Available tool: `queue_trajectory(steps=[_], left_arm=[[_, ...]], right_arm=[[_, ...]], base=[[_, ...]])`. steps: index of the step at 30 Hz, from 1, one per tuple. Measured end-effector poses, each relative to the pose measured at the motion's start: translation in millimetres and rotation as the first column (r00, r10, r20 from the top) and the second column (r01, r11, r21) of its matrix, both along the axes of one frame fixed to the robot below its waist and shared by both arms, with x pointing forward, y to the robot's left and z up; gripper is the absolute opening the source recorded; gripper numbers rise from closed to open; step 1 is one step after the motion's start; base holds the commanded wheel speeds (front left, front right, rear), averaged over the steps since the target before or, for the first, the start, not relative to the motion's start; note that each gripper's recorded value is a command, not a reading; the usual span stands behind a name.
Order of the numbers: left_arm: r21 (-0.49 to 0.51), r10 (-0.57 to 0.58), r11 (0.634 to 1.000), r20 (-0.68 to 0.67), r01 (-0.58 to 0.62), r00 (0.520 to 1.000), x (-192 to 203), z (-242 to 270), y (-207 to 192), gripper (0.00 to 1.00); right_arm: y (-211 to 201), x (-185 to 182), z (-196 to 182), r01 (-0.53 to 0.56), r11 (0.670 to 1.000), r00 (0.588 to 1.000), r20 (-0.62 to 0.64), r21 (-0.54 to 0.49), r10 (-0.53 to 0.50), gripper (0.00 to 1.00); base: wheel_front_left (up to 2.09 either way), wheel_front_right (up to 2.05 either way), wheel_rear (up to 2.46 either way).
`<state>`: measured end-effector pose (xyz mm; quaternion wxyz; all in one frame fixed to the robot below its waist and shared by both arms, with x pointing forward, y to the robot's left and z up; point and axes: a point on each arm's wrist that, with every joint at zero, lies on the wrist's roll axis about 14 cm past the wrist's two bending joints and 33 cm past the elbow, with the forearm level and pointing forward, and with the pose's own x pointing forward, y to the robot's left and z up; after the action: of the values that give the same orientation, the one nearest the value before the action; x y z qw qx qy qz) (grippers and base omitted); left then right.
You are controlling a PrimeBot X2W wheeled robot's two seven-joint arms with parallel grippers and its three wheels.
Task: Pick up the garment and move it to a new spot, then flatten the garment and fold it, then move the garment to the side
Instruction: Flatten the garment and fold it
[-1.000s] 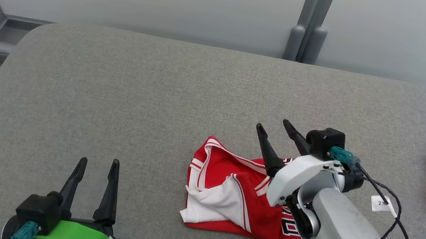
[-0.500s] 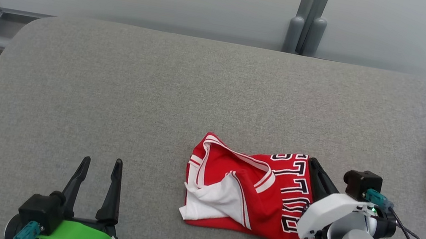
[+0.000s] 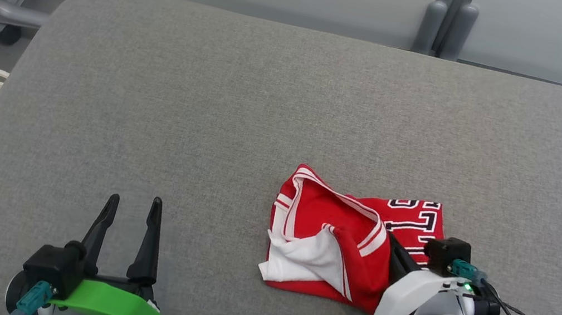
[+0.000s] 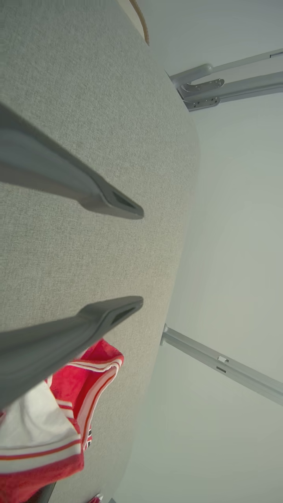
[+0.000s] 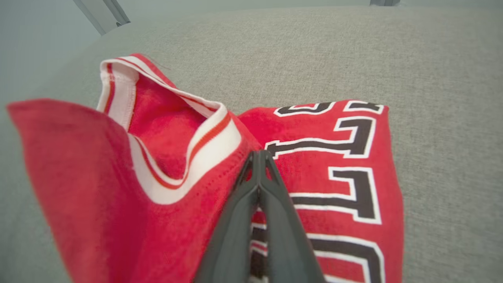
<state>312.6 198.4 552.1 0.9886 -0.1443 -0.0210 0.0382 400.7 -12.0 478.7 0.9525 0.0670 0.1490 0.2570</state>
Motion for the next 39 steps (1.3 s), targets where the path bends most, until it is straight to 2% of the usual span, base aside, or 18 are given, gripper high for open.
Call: queue_trajectory(steps=[8,16,22,31,32,33,35,36,39], left_arm=[[0.005,0.049,0.999,-0.012,-0.049,0.999,-5.7,-2.7,15.1,1.00],[0.008,0.060,0.998,-0.008,-0.060,0.998,-4.2,-1.4,19.4,1.00],[0.007,0.057,0.998,-0.002,-0.057,0.998,-1.2,0.2,19.2,1.00],[0.004,0.009,1.000,0.015,-0.009,1.000,3.2,4.5,4.4,1.00],[0.006,0.000,1.000,0.016,0.000,1.000,3.3,4.6,1.7,1.00],[0.006,-0.009,1.000,0.019,0.009,1.000,3.8,5.3,-0.9,1.00],[0.006,-0.028,1.000,0.027,0.028,0.999,5.3,7.6,-6.8,1.00],[0.007,-0.037,0.999,0.030,0.037,0.999,5.6,8.4,-9.9,1.00],[0.011,-0.063,0.998,0.031,0.063,0.998,4.6,8.3,-18.3,1.00]], right_arm=[[50.2,-21.3,-7.9,-0.164,0.986,0.986,-0.030,0.006,0.165,0.00],[86.7,-50.2,-9.1,-0.327,0.945,0.944,-0.032,-0.006,0.327,0.00],[86.2,-29.9,17.1,-0.303,0.953,0.952,0.051,0.003,0.302,0.00],[51.4,-1.2,62.6,-0.178,0.984,0.966,0.197,0.029,0.169,0.00],[44.2,0.8,67.3,-0.157,0.987,0.966,0.214,0.030,0.147,0.05],[36.9,2.7,71.9,-0.136,0.990,0.965,0.229,0.032,0.125,0.20],[21.3,5.5,81.0,-0.089,0.995,0.963,0.259,0.038,0.077,0.61],[13.9,5.9,85.3,-0.069,0.997,0.960,0.274,0.039,0.055,1.00],[-12.3,6.5,96.9,0.003,0.999,0.950,0.312,0.047,-0.017,1.00]], base=[[0.00,0.00,0.00],[0.00,0.00,0.00],[0.00,0.00,0.00],[0.00,0.00,0.00],[0.00,0.00,0.00],[0.00,0.00,0.00],[0.00,0.00,0.00],[0.00,0.00,0.00],[0.00,0.00,0.00]])
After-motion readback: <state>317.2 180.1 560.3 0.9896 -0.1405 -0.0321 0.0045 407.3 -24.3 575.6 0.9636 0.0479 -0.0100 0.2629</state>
